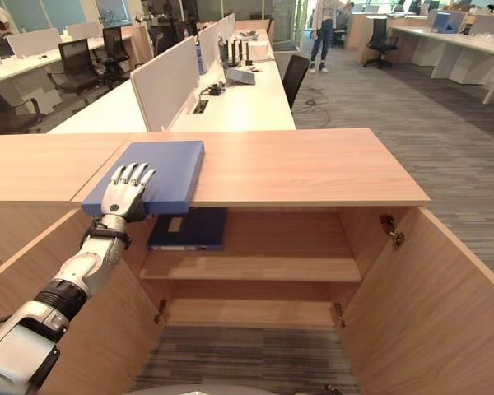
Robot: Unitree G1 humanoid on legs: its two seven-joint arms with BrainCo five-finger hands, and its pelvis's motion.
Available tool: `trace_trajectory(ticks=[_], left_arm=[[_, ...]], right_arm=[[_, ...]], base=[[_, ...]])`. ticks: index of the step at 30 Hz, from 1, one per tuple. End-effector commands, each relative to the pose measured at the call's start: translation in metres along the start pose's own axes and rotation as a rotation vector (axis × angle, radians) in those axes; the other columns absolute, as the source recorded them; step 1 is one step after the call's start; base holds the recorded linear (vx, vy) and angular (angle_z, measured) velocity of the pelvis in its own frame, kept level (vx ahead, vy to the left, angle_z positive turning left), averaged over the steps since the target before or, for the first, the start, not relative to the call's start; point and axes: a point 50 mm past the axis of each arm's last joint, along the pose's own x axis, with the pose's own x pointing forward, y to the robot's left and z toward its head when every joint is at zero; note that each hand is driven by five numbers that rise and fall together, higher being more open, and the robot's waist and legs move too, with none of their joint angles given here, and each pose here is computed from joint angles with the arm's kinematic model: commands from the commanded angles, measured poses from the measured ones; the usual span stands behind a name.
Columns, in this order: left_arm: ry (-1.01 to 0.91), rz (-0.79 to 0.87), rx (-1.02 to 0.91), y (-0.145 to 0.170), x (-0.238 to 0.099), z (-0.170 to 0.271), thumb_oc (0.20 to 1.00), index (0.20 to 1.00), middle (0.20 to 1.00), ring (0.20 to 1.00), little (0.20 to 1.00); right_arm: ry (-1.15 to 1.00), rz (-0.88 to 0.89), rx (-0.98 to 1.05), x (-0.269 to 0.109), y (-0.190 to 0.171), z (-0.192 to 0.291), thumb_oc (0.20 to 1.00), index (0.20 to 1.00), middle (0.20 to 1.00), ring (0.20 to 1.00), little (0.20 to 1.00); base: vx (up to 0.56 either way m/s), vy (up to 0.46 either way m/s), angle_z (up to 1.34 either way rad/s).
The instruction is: Put the empty folder in the office cabinet
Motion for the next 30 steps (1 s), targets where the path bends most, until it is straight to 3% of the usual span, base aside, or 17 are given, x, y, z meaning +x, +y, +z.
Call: trace_trajectory(ticks=[1,9,10,12,13,14,24,30], left_arm=[[0.028,0.185,0.060,0.055,0.049,-0.011,1.000,1.000,1.000,1.000,1.000],[0.053,0.059,0.060,0.027,0.037,-0.013,1.000,1.000,1.000,1.000,1.000],[0.069,0.020,0.053,0.020,0.034,-0.015,0.956,0.956,0.956,0.956,0.956],[0.066,-0.001,0.044,0.017,0.034,-0.014,0.429,0.429,0.429,0.429,0.429],[0.066,-0.002,0.043,0.017,0.034,-0.014,0.357,0.357,0.357,0.357,0.357],[0.065,-0.028,0.038,0.014,0.031,-0.014,0.200,0.200,0.200,0.200,0.200],[0.152,-0.208,0.010,-0.017,0.013,-0.025,0.200,0.200,0.200,0.200,0.200],[0.155,-0.125,-0.123,-0.005,0.017,-0.020,0.200,0.200,0.200,0.200,0.200]], right_arm=[[-0.067,0.012,-0.059,0.002,0.005,0.030,1.000,1.000,1.000,1.000,1.000],[-0.062,0.018,-0.056,0.002,0.006,0.028,1.000,1.000,1.000,1.000,1.000],[-0.063,0.017,-0.055,0.002,0.005,0.028,1.000,1.000,1.000,1.000,1.000],[-0.060,0.014,-0.053,0.002,0.004,0.028,1.000,1.000,1.000,1.000,1.000],[-0.060,0.014,-0.053,0.002,0.004,0.028,1.000,1.000,1.000,1.000,1.000],[-0.053,0.014,-0.050,0.002,0.004,0.026,1.000,1.000,1.000,1.000,1.000],[-0.031,0.022,-0.048,0.002,0.001,0.021,1.000,1.000,1.000,1.000,1.000],[-0.006,0.033,-0.030,0.002,0.002,0.015,1.000,1.000,1.000,1.000,1.000]], base=[[0.00,0.000,0.00],[0.00,0.000,0.00],[0.01,-0.001,-0.03],[0.00,0.000,0.00],[0.00,0.000,0.00],[0.00,0.000,0.00],[0.00,0.004,-0.02],[0.00,0.000,0.00]])
